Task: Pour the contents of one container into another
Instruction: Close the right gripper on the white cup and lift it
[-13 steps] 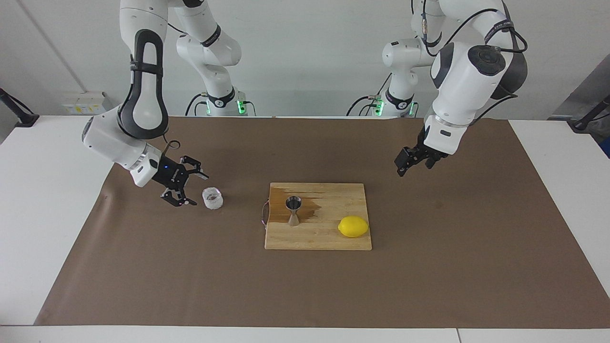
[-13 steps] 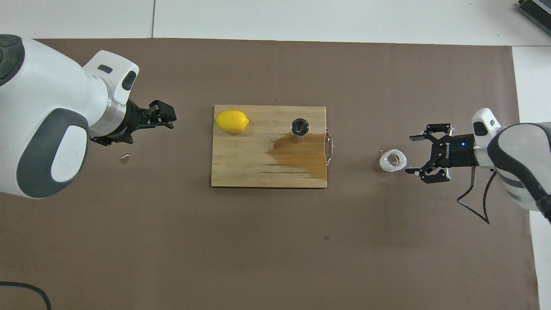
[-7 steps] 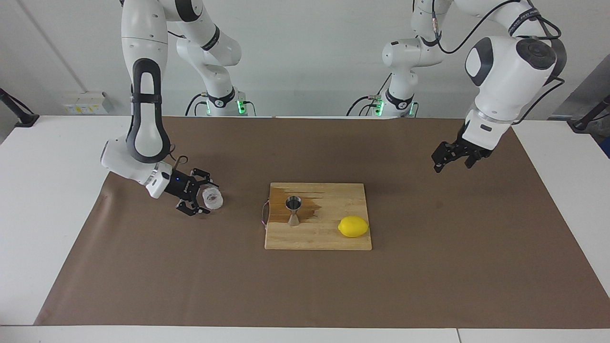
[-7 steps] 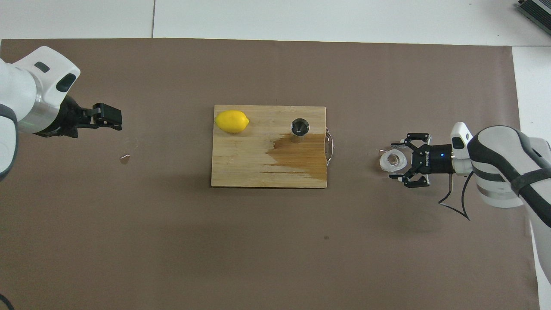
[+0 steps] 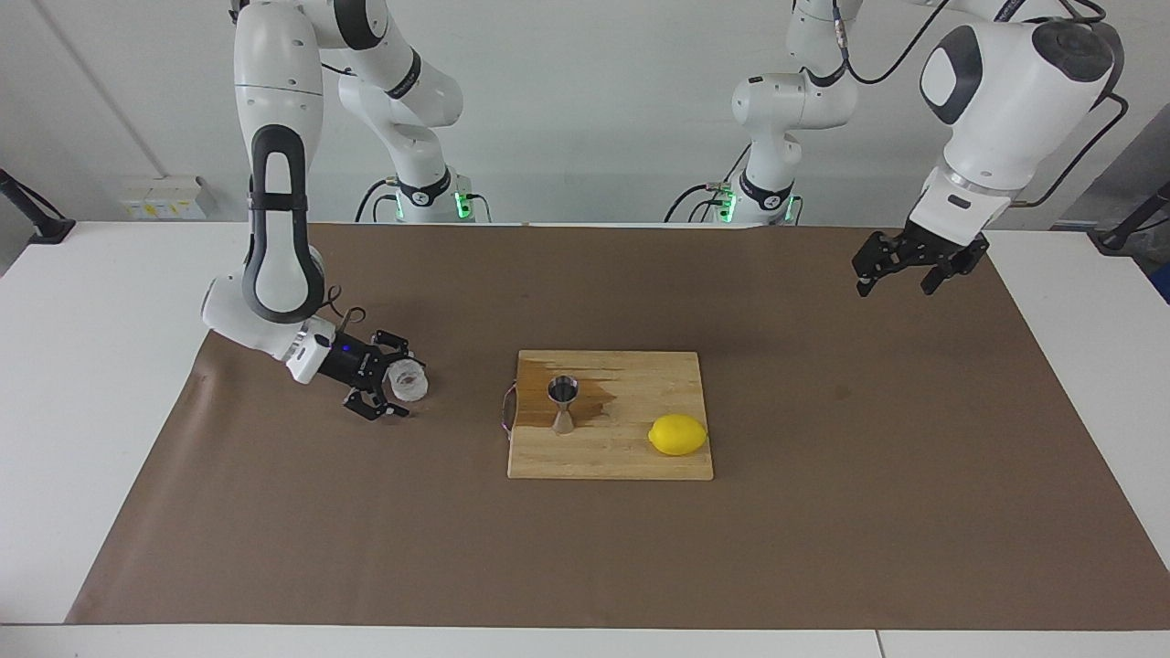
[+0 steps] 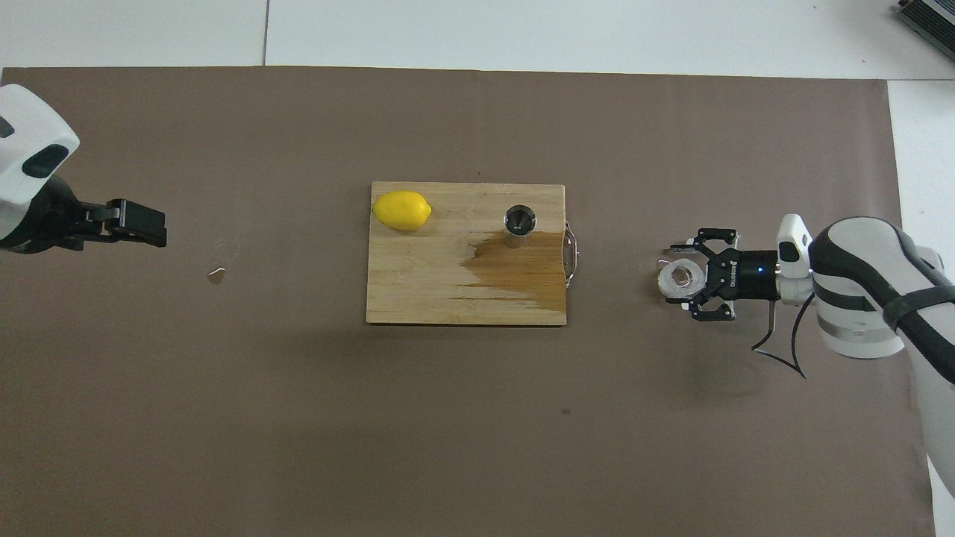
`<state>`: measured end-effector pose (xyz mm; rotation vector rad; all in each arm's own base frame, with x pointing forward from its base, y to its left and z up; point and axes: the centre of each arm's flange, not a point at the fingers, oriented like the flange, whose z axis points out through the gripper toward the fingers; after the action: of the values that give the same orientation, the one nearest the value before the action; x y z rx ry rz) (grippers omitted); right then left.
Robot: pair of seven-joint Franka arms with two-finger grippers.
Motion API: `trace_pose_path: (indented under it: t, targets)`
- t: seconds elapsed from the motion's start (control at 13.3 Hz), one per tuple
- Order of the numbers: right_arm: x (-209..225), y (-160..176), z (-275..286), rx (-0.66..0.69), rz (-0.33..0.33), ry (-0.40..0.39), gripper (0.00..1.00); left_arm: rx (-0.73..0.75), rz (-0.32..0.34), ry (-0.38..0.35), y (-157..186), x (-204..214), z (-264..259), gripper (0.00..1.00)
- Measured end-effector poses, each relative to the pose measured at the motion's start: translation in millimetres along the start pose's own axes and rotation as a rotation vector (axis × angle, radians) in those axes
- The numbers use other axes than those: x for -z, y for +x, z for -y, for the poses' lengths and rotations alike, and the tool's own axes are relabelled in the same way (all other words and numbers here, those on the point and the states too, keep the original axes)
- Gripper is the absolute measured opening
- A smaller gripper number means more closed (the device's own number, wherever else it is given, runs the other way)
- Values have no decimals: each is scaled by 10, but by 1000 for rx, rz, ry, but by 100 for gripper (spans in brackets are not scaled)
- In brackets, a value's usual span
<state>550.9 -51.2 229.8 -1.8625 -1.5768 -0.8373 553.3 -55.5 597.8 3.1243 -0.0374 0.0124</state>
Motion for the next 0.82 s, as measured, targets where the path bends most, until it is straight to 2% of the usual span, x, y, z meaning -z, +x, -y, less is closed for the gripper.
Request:
trace_pose_path:
  t: [0.22, 0.3, 0.6, 0.82]
  targets:
    - [9, 11, -13, 3, -1, -3, 55, -8, 32, 6, -78, 123, -25, 100]
    - [6, 12, -13, 5, -1, -3, 51, -15, 36, 12, -94, 166, -52, 100]
    - [20, 97, -76, 26, -3, -9, 51, -15, 55, 17, -137, 218, -48, 100]
    - [-40, 552, -220, -17, 4, -17, 51, -13, 63, 18, -142, 197, -36, 100]
